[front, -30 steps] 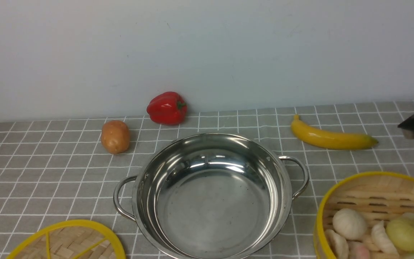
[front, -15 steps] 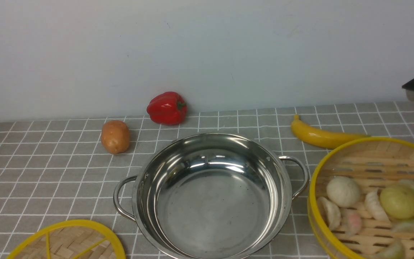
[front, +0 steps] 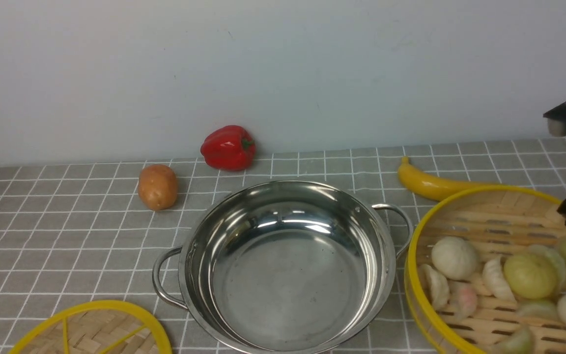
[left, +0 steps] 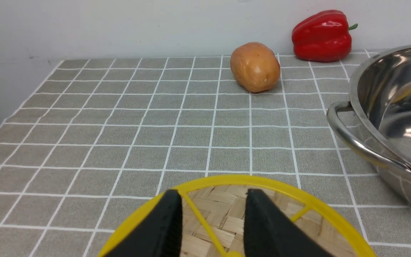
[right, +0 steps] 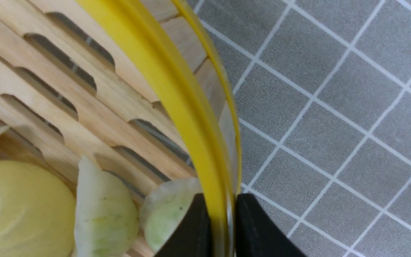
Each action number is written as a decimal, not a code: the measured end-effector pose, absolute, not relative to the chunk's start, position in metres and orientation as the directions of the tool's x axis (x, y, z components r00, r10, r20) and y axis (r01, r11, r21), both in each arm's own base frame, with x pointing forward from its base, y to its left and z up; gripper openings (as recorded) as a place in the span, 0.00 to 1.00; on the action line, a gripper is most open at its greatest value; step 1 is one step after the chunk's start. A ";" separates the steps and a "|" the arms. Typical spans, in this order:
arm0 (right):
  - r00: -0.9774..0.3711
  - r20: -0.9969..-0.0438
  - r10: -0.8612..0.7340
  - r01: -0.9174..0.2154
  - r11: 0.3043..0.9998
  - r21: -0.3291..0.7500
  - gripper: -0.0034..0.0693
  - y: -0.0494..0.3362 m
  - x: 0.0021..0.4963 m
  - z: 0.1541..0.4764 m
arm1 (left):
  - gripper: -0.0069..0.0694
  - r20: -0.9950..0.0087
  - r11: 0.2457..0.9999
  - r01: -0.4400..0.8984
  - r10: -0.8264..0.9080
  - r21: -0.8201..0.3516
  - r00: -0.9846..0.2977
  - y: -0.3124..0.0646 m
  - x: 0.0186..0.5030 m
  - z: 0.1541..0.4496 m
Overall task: Place the steamer in the pot on the grey tablecloth, and put the lid on the steamer.
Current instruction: 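Place the bamboo steamer basket of food into the steel pot with the right gripper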
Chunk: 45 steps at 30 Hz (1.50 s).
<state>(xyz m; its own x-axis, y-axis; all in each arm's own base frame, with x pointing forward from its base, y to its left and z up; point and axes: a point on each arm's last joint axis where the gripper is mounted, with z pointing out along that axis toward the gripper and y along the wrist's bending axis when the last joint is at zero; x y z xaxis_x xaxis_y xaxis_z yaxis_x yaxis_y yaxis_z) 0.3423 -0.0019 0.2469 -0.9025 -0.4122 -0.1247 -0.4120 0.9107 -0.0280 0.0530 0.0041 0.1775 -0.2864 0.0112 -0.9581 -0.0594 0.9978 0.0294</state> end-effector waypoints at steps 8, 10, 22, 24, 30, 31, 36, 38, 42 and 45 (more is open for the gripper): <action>-0.887 -0.139 -0.440 -0.427 0.897 -0.115 0.16 -0.009 0.336 0.264 | 0.41 -0.958 0.998 -0.059 0.011 0.029 -0.286 0.004 0.053 0.178; -0.892 -0.134 -0.432 -0.418 0.900 -0.122 0.16 -0.014 0.336 0.264 | 0.41 -0.958 0.998 -0.059 0.011 0.029 -0.286 0.004 0.053 0.178; -0.904 -0.219 -0.366 -0.353 0.930 -0.101 0.16 -0.039 0.323 0.287 | 0.41 -0.958 0.998 -0.059 0.011 0.029 -0.286 0.004 0.053 0.178; -0.899 -0.245 -0.363 -0.351 0.932 -0.092 0.16 -0.036 0.320 0.293 | 0.41 -0.958 0.998 -0.059 0.011 0.029 -0.286 0.004 0.053 0.178; -0.879 -0.278 -0.388 -0.390 0.919 -0.052 0.16 -0.015 0.319 0.297 | 0.41 -0.958 0.998 -0.059 0.011 0.029 -0.286 0.004 0.053 0.178; -0.872 -0.277 -0.403 -0.406 0.913 -0.052 0.16 -0.010 0.320 0.297 | 0.41 -0.958 0.998 -0.059 0.011 0.029 -0.286 0.004 0.053 0.178; -0.847 -0.278 -0.454 -0.460 0.887 -0.045 0.16 0.013 0.319 0.297 | 0.41 -0.958 0.998 -0.059 0.011 0.029 -0.286 0.004 0.053 0.178; -0.842 -0.280 -0.461 -0.470 0.882 -0.041 0.16 0.017 0.319 0.297 | 0.41 -0.958 0.998 -0.059 0.011 0.029 -0.286 0.004 0.053 0.178; -0.828 -0.296 -0.476 -0.487 0.873 -0.041 0.16 0.030 0.320 0.303 | 0.41 -0.958 0.998 -0.059 0.011 0.029 -0.286 0.004 0.053 0.178; -0.806 -0.323 -0.497 -0.511 0.859 -0.047 0.16 0.042 0.322 0.312 | 0.41 -0.958 0.998 -0.059 0.011 0.029 -0.286 0.004 0.053 0.178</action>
